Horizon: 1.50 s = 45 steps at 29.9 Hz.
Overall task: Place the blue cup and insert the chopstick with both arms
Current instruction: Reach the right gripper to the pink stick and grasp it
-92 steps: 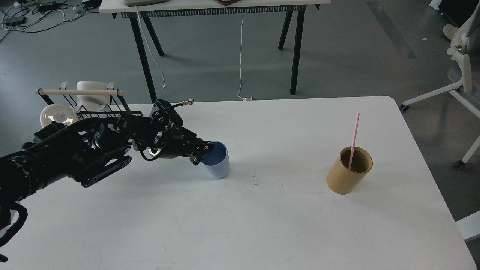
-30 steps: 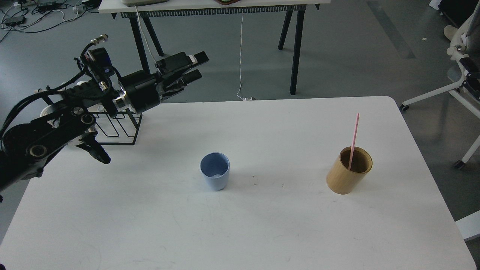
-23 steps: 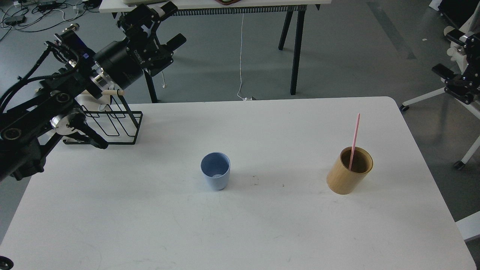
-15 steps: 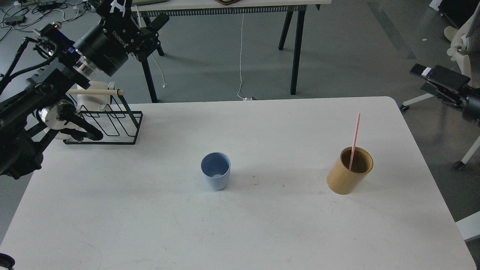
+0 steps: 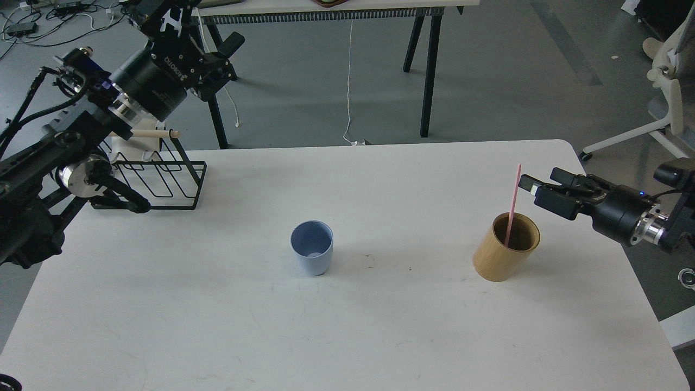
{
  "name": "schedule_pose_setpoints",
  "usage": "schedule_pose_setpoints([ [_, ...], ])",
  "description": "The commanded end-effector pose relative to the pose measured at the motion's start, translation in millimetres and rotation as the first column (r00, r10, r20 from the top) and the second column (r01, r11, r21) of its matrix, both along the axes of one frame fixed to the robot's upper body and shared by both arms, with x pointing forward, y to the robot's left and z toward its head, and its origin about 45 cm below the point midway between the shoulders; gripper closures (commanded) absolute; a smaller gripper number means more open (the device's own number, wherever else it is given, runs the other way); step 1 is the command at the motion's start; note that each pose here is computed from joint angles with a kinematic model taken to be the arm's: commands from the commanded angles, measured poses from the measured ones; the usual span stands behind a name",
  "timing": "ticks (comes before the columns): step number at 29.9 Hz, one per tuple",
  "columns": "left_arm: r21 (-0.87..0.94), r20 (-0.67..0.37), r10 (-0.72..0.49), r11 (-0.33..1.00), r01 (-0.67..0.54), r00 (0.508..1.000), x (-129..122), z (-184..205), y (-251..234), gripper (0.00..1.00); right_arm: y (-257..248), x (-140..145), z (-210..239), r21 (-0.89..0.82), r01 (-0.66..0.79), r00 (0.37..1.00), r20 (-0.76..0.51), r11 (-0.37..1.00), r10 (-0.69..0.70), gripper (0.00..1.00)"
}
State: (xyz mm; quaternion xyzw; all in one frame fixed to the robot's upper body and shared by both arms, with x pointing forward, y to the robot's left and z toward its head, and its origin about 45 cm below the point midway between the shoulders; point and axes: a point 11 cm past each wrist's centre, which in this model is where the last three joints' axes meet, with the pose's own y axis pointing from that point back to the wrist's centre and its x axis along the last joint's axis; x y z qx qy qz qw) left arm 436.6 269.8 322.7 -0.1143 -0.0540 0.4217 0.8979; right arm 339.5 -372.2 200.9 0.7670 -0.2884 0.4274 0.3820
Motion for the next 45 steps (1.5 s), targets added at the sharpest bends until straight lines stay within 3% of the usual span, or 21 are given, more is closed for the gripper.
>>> schedule_pose_setpoints([
  [1, 0.002, -0.006, 0.004, 1.0, -0.004, 1.0, 0, -3, 1, 0.06, 5, 2, -3, 0.005, -0.006, 1.0, 0.0, 1.0, 0.006, 0.04],
  [10, 0.002, -0.019, 0.018, 1.0, -0.017, 1.0, 0, -9, 5, 0.06, 16, 10, -14, 0.018, -0.008, 1.0, -0.002, 1.0, 0.008, 0.2],
  [17, 0.005, -0.03, 0.025, 1.0, -0.025, 0.999, -1, -14, 6, 0.05, 22, 12, -20, 0.011, -0.023, 1.0, -0.003, 1.0, 0.023, 0.59],
  [25, 0.012, -0.041, 0.043, 0.999, -0.043, 0.998, 0, -20, 12, 0.05, 26, 12, -19, 0.017, -0.031, 1.0, 0.0, 0.999, 0.031, 0.87],
  [36, 0.01, -0.043, 0.042, 0.999, -0.042, 0.998, 0, -21, 9, 0.05, 25, 12, -12, 0.023, -0.032, 0.999, 0.009, 0.999, 0.032, 0.99],
  [45, 0.009, -0.043, 0.041, 0.999, -0.041, 0.998, 0, -21, 8, 0.05, 13, 16, 22, 0.013, -0.03, 0.998, 0.063, 0.999, 0.03, 1.0],
])
